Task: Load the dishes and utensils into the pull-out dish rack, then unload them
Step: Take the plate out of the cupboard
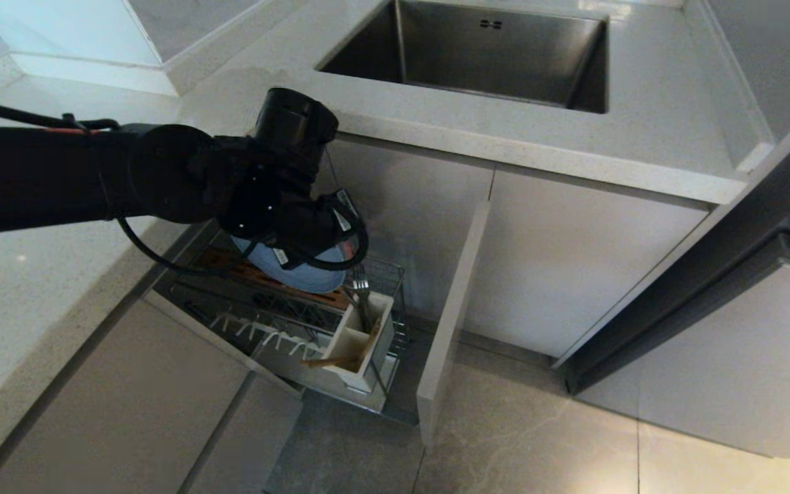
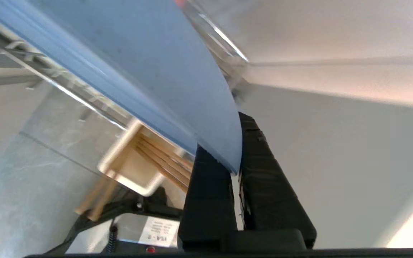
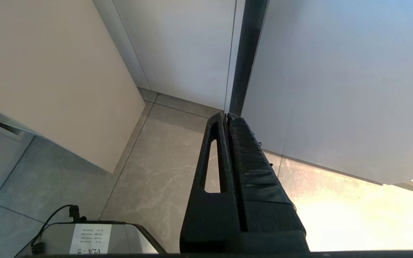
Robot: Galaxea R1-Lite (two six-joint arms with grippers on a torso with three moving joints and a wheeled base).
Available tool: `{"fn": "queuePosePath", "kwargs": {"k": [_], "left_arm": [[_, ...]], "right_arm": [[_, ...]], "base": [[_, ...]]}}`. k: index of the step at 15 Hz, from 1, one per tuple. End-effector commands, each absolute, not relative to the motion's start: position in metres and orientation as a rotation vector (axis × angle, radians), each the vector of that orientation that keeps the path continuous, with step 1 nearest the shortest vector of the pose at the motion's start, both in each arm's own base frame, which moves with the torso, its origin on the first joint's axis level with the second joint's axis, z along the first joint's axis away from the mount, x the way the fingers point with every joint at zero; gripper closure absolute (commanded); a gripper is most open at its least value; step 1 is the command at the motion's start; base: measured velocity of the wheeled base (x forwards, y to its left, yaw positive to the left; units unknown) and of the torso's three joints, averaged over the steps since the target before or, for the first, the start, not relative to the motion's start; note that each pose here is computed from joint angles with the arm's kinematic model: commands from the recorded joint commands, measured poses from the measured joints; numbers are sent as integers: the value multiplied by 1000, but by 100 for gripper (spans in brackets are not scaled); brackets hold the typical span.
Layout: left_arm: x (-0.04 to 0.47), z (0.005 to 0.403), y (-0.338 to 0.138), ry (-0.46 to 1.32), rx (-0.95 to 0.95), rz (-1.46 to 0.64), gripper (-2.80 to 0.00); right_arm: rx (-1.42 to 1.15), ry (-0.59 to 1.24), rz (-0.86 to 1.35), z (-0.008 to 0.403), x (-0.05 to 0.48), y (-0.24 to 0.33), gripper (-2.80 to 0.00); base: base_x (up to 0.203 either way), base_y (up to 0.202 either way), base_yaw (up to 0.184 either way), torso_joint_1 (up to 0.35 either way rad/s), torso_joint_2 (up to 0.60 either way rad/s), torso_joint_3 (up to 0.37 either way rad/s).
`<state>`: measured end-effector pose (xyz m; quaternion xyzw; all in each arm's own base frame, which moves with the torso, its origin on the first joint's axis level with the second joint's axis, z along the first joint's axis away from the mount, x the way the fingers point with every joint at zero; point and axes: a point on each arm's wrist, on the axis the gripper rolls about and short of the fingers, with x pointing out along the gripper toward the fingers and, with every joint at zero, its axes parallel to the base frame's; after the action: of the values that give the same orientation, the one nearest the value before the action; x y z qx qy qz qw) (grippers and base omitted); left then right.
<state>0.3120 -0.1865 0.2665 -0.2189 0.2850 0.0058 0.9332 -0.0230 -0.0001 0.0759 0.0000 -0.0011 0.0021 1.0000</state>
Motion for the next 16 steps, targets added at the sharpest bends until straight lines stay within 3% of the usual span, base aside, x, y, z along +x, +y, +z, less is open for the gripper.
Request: {"fn": "queuePosePath", "kwargs": {"k": [1, 10, 16], "left_arm": [[303, 273, -193, 577, -449, -19, 0], [247, 326, -206, 450, -352, -224, 0], [214, 382, -180, 180, -169, -38, 0]], "right_arm": [[0, -2, 5, 76, -23, 0, 0], [0, -1, 5, 76, -23, 0, 0], [0, 0, 5, 76, -23, 0, 0]], "base": [[0, 0, 0, 0, 0, 0], [0, 0, 0, 0, 0, 0], [0, 0, 0, 0, 0, 0]]}}
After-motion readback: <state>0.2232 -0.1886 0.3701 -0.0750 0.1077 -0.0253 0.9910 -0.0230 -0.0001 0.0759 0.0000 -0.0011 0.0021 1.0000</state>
